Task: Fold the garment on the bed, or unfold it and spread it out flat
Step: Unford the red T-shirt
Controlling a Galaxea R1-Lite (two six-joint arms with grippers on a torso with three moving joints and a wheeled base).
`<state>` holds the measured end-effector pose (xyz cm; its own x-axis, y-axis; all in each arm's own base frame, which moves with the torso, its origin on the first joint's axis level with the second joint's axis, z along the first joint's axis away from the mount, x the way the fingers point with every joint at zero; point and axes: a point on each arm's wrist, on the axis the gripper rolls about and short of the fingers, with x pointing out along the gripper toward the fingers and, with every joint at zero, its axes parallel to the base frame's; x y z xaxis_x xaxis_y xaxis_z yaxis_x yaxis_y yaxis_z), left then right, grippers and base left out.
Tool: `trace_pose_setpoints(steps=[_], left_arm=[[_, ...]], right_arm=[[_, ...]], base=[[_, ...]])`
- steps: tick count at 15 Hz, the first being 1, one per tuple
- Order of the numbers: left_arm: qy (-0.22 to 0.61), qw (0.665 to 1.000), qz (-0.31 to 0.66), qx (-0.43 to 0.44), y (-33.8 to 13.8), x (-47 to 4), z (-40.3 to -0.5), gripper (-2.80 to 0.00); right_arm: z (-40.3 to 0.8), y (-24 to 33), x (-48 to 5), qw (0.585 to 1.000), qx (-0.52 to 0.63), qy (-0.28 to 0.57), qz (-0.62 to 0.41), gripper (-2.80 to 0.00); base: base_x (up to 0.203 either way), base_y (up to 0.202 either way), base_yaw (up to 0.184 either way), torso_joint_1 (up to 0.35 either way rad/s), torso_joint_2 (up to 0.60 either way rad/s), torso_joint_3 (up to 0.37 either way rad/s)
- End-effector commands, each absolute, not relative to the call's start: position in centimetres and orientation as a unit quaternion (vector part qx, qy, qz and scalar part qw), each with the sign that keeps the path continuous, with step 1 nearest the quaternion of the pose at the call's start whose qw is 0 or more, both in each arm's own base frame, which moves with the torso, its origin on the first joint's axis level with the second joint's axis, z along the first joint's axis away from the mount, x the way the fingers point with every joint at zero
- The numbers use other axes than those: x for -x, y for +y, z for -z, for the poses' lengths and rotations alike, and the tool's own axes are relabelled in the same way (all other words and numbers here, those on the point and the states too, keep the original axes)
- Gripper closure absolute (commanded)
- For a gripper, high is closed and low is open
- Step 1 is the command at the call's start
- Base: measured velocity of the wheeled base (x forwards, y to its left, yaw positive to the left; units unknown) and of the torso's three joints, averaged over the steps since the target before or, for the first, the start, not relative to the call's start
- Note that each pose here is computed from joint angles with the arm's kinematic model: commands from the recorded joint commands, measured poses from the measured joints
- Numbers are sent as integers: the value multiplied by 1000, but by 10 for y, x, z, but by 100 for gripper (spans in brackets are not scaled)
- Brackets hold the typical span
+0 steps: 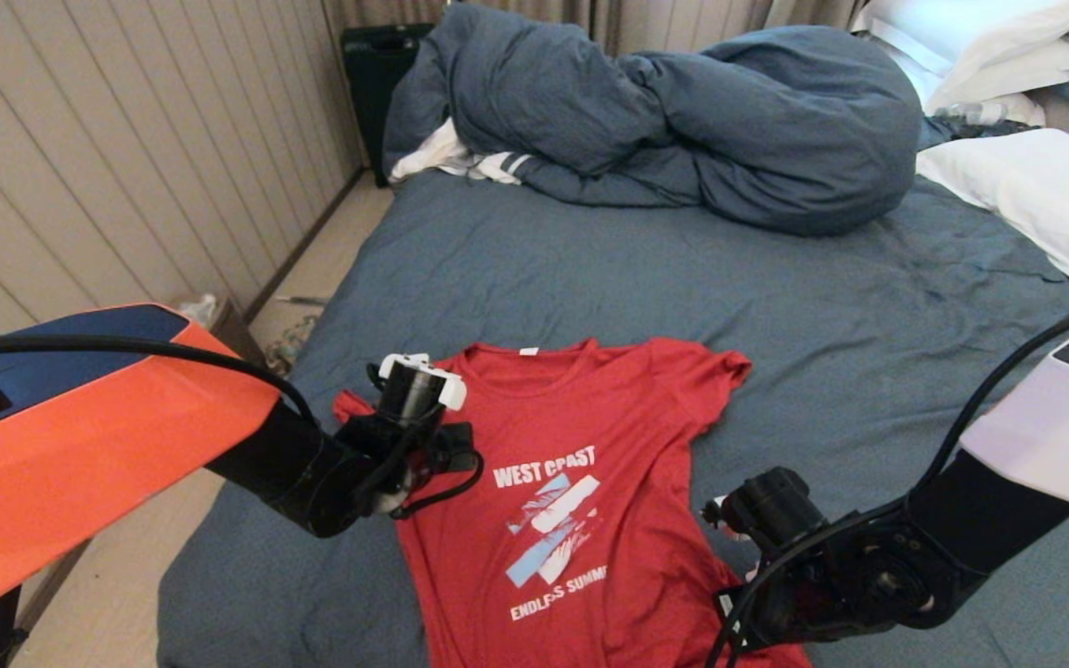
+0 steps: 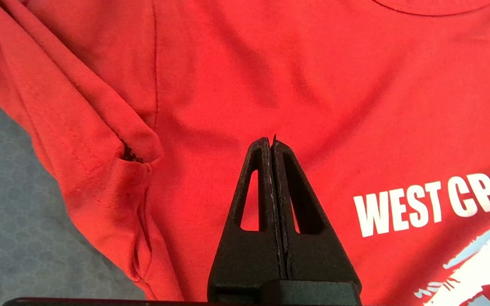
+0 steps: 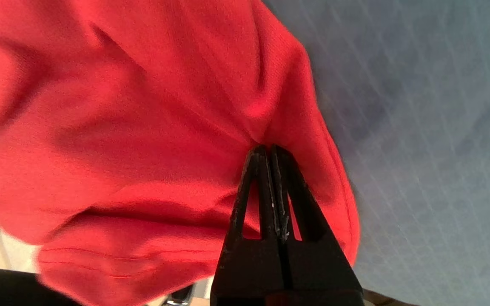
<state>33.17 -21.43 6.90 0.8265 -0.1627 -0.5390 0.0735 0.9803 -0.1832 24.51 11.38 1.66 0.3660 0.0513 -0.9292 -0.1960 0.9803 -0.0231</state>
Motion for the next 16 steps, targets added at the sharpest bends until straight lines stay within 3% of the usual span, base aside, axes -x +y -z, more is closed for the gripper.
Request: trace_pose_setpoints(steps=[1,9,16], left_arm=[[288,953,60,78,-215,-332,-68,0],[289,952,60,78,-214,-332,-67,0],[288,952,61,78,-214,-332,-68,0]], right_arm=[[-9,107,-235,812,73,576,-66,0],[11,61,-219,808,81,583,-35,0],[-5,35,-186,807,95,582,-27,0]], base=[[0,0,0,0,0,0],[0,0,0,0,0,0],[0,0,0,0,0,0]])
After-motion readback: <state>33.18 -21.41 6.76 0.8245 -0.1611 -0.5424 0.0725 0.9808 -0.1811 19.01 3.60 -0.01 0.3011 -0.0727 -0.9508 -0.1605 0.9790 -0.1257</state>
